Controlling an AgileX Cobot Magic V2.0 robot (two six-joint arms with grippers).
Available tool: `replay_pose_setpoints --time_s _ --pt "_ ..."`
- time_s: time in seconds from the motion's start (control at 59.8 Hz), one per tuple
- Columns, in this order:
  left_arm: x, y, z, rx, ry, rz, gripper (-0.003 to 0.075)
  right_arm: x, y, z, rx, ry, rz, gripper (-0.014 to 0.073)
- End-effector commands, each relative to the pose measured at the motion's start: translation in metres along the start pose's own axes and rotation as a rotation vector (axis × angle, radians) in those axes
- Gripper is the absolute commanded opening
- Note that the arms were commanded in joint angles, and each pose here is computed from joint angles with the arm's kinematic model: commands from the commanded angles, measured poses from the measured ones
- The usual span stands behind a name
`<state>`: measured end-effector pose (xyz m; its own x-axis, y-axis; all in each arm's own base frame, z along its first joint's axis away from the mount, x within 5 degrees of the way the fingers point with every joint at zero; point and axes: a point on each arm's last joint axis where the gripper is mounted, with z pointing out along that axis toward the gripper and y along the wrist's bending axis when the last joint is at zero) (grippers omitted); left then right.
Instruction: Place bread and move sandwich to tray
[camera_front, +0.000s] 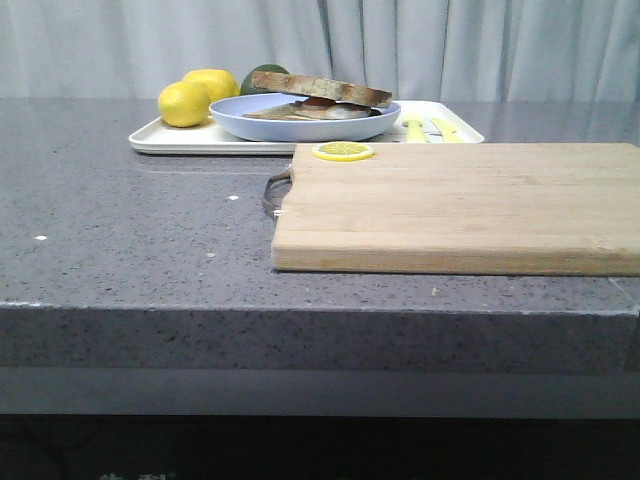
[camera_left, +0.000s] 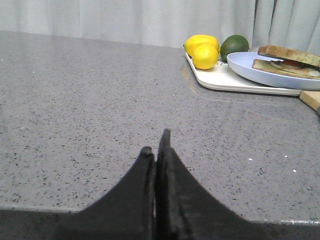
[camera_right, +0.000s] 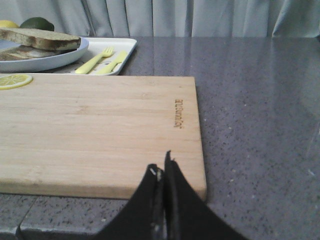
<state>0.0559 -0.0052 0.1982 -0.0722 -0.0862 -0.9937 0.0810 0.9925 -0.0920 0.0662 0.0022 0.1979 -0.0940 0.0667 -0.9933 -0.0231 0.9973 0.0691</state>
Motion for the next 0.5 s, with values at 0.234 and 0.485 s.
replay_pose_setpoints --time_s 0.234,0.485 --pt "-0.0087 -0.0004 -0.0023 0.005 -0.108 -0.017 -0.0020 -0.0009 0.0006 -0.0110 -0.017 -0.109 0.054 -0.0060" --pt "-0.0086 -0.0004 -0.0021 0.005 -0.105 -0.018 -0.0020 -0.0007 0.0007 -0.0109 -0.018 -0.106 0.053 -0.0060"
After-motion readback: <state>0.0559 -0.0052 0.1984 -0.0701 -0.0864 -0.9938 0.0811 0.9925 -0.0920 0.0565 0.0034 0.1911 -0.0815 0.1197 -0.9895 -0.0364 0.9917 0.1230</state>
